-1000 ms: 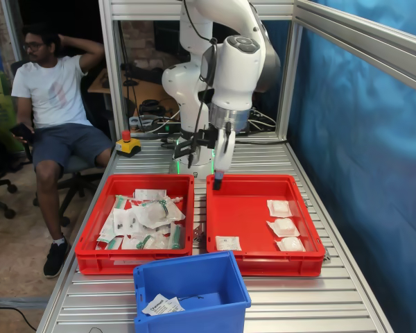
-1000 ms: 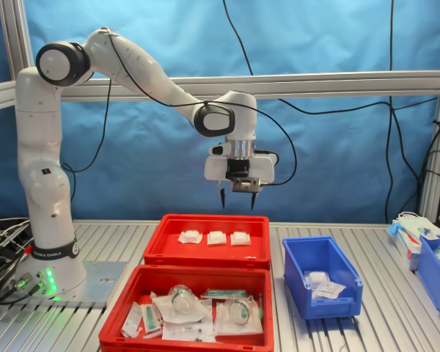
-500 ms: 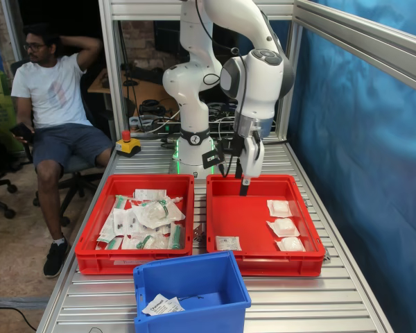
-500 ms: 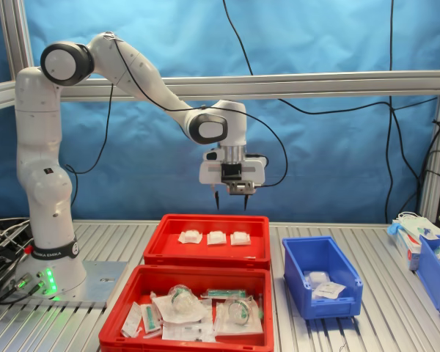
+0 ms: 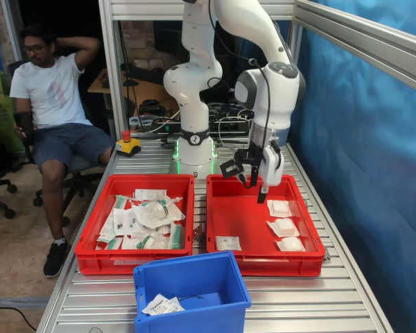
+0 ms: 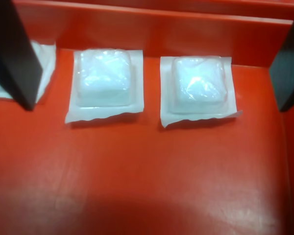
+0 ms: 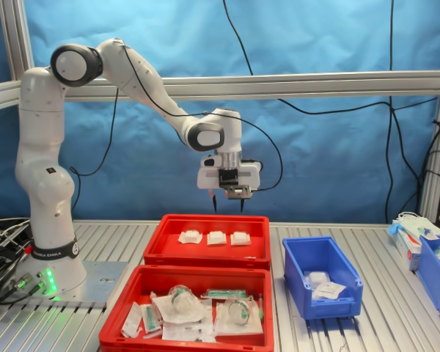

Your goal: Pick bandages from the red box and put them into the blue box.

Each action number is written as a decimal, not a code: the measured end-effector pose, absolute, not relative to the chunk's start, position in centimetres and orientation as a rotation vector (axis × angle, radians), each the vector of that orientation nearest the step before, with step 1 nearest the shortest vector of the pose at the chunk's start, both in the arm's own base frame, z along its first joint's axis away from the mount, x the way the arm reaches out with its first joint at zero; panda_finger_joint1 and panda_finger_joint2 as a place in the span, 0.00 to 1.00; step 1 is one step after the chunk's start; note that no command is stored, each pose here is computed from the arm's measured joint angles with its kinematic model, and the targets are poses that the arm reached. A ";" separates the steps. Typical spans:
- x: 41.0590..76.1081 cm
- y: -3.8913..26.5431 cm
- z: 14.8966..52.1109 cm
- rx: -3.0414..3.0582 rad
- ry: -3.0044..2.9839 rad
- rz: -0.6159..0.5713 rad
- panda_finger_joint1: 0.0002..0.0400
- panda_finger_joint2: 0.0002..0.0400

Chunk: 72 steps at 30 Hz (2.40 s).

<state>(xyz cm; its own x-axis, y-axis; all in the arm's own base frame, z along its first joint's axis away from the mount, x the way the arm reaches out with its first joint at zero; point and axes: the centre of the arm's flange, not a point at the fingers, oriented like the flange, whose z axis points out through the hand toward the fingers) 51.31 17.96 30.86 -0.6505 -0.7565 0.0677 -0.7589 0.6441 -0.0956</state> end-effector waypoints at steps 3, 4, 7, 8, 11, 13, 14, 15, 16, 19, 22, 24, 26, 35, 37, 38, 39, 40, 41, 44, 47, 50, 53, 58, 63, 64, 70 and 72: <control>51.3 18.6 29.8 1.306 -2.828 0.184 1.00 1.00; 51.3 18.6 29.8 1.306 -2.828 0.184 1.00 1.00; 51.1 19.3 28.2 1.299 -2.825 0.184 1.00 1.00; 51.1 19.5 27.8 1.296 -2.825 0.183 1.00 1.00; 50.7 20.3 26.1 1.287 -2.816 0.181 1.00 1.00; 50.4 20.8 25.0 1.281 -2.805 0.180 1.00 1.00; 50.3 21.0 24.6 1.280 -2.801 0.180 1.00 1.00; 50.1 21.2 24.2 1.279 -2.797 0.180 1.00 1.00; 50.0 21.4 23.9 1.280 -2.793 0.180 1.00 1.00; 49.6 22.0 22.9 1.286 -2.778 0.184 1.00 1.00; 48.8 23.1 21.6 1.293 -2.761 0.184 1.00 1.00; 48.6 23.5 21.2 1.294 -2.757 0.182 1.00 1.00; 48.2 24.0 20.6 1.298 -2.749 0.180 1.00 1.00; 47.5 25.6 18.8 1.330 -2.743 0.191 1.00 1.00; 47.4 26.0 18.2 1.344 -2.745 0.200 1.00 1.00; 47.4 26.1 18.0 1.349 -2.745 0.203 1.00 1.00; 47.4 26.2 17.8 1.353 -2.744 0.206 1.00 1.00; 47.4 26.3 17.6 1.357 -2.743 0.209 1.00 1.00; 47.3 26.4 17.4 1.361 -2.742 0.213 1.00 1.00; 47.3 26.7 16.7 1.371 -2.735 0.222 1.00 1.00; 47.1 26.9 15.8 1.380 -2.725 0.233 1.00 1.00; 47.0 27.3 15.1 1.390 -2.713 0.240 1.00 1.00; 47.0 27.8 14.8 1.405 -2.709 0.244 1.00 1.00; 47.2 28.4 15.0 1.421 -2.714 0.244 1.00 1.00; 47.3 29.1 15.2 1.438 -2.716 0.244 1.00 1.00; 47.3 29.2 15.2 1.441 -2.716 0.244 1.00 1.00; 47.2 29.7 15.3 1.455 -2.714 0.243 1.00 1.00; 47.2 29.8 15.3 1.458 -2.713 0.242 1.00 1.00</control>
<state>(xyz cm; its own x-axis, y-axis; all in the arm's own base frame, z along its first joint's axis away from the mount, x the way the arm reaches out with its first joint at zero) 47.16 29.84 15.27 -0.5535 -0.8241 0.1202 -0.8324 0.5426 -0.1128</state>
